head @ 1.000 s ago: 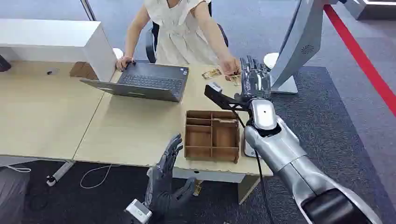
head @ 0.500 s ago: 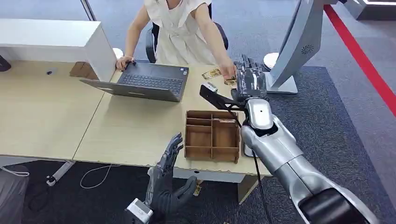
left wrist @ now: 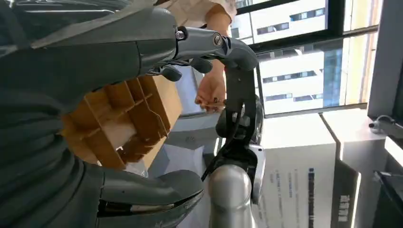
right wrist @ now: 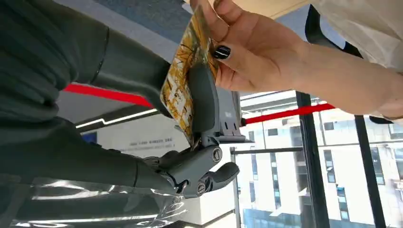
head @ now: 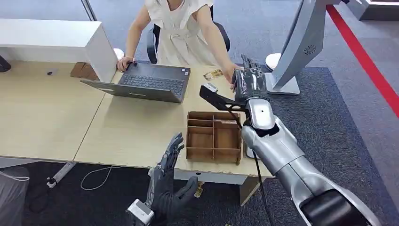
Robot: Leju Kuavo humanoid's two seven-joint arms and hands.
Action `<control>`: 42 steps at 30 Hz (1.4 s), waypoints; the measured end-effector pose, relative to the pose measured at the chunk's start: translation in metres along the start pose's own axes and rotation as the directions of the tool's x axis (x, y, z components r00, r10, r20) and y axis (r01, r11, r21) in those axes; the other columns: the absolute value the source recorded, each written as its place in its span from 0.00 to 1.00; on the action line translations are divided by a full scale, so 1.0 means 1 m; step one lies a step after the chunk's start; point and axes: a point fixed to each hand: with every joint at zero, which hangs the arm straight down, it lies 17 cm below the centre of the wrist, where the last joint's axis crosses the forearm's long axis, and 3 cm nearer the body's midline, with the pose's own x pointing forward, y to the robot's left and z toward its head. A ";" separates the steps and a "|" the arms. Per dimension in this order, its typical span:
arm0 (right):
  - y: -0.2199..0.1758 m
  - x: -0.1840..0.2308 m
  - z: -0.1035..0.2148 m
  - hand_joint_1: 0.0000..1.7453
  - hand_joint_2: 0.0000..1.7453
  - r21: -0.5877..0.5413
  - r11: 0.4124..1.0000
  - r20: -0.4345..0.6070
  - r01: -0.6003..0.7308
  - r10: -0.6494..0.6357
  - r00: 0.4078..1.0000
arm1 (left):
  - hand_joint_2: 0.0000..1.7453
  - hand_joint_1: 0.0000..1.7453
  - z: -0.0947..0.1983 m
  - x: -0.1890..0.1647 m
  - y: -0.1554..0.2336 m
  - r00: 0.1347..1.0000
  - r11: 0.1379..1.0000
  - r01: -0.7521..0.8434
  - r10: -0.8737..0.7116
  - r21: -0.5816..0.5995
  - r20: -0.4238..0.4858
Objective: Pass the card to the sensor for recognition and then transmit it.
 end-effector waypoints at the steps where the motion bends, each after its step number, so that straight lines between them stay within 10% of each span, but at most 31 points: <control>1: 0.000 0.000 0.000 1.00 1.00 0.000 1.000 -0.001 0.000 0.000 1.000 | 1.00 0.00 0.000 0.000 0.000 1.000 1.000 -0.001 0.001 -0.003 0.000; 42: 0.004 -0.020 0.110 1.00 1.00 -0.037 0.996 0.046 0.080 -0.079 0.996 | 1.00 0.00 0.017 -0.010 0.039 0.996 0.991 0.075 -0.068 0.108 -0.065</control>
